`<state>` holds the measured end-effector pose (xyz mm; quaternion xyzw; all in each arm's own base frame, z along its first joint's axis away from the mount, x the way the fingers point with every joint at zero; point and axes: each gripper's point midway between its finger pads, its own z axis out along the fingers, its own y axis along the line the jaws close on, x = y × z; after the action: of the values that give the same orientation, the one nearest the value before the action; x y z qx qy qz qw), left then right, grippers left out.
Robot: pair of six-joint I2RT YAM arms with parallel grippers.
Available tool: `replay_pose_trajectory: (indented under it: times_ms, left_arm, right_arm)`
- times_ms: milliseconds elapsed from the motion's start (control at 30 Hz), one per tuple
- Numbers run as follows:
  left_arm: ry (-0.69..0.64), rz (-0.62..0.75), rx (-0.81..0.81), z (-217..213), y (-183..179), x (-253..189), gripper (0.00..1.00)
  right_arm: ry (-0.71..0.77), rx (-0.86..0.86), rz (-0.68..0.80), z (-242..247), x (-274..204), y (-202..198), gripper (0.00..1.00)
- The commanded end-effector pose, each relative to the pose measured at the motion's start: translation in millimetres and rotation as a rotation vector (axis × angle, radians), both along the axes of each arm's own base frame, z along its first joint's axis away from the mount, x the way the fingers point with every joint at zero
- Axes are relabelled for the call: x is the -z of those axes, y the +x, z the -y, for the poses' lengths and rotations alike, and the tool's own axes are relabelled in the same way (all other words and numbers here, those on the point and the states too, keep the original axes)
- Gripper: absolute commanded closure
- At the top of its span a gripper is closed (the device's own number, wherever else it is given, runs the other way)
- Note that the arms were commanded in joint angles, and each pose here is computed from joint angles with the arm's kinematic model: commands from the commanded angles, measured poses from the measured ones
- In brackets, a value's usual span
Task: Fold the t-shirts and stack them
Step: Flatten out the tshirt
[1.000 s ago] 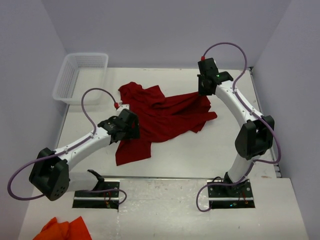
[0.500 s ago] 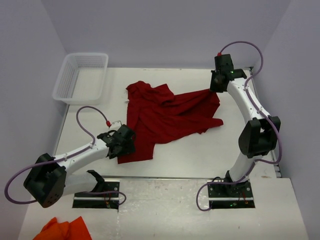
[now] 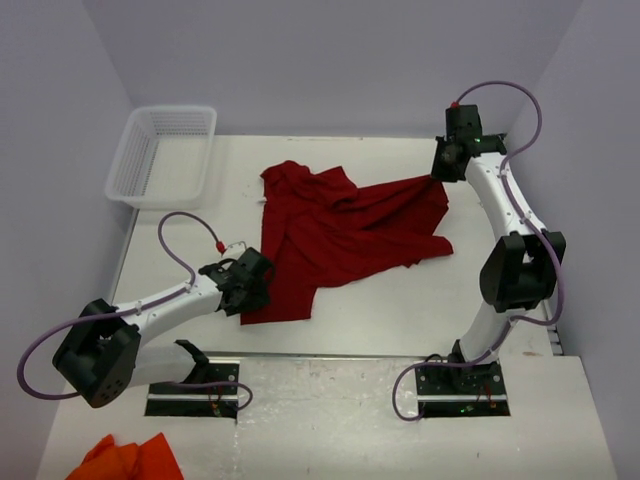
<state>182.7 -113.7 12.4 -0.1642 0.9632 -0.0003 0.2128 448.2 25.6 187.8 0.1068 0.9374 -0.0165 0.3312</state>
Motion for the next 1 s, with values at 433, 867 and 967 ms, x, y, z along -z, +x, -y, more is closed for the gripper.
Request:
replay_pose_trajectory:
  times_ms: [433,867,967]
  left_arm:
    - [-0.146,-0.049,0.058,33,-4,15,0.52]
    - [-0.301,-0.102,0.294,101,-17,20,0.41]
    - [-0.278,-0.132,0.308,98,-26,29,0.42]
  right_arm:
    - [0.026,0.089,0.059,52,-28,21,1.0]
    - [0.036,0.083,0.062,49,-30,14,1.0]
    - [0.043,0.079,0.065,47,-32,13,1.0]
